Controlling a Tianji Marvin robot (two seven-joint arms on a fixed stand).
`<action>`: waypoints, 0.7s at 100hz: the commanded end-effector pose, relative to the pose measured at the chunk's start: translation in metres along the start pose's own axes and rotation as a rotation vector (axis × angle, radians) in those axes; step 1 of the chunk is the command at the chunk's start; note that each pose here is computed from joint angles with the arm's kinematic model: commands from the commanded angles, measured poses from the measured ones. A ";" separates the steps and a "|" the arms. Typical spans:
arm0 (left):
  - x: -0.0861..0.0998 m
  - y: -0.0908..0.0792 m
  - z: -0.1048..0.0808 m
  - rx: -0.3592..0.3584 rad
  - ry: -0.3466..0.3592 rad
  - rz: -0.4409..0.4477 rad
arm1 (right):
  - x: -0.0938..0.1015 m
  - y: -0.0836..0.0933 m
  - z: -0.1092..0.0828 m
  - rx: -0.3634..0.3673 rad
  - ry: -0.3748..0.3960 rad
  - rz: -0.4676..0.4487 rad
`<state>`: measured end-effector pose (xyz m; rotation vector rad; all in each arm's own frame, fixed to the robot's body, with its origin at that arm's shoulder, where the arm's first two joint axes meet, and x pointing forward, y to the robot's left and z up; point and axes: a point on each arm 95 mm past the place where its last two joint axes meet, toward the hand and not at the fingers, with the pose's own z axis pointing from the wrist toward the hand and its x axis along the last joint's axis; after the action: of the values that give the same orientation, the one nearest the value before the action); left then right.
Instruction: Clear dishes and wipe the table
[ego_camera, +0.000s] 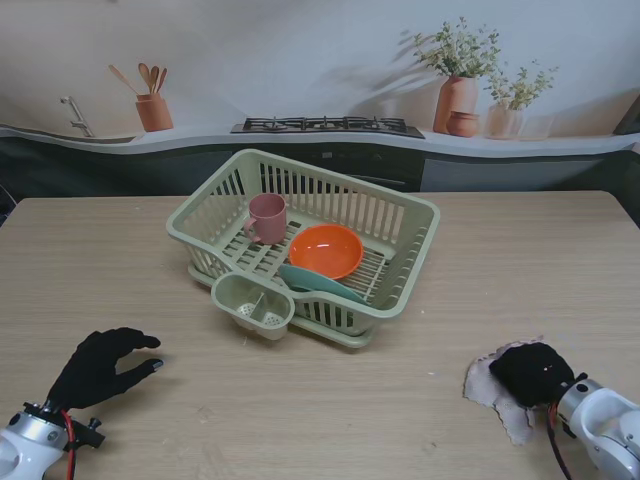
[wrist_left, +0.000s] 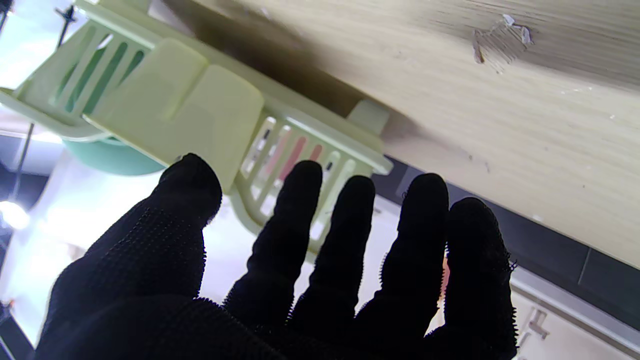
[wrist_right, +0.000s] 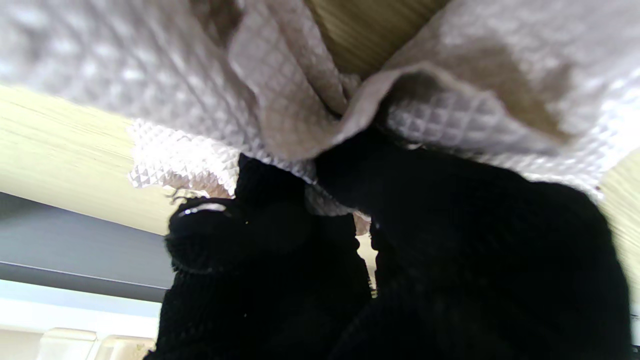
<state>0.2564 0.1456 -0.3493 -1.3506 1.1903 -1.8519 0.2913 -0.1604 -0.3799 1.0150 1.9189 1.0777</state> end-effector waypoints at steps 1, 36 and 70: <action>0.001 0.002 -0.001 -0.010 0.002 -0.007 | 0.014 -0.034 -0.003 0.103 0.029 0.024; 0.001 0.002 -0.002 0.004 0.002 -0.004 | 0.010 -0.007 0.056 0.026 -0.007 0.020; 0.000 0.001 -0.003 0.014 0.002 0.002 | 0.006 0.019 0.107 -0.027 -0.075 -0.006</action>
<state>0.2548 0.1470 -0.3494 -1.3349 1.1698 -1.8545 0.3937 -0.1158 -0.3884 0.9844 1.7875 1.0667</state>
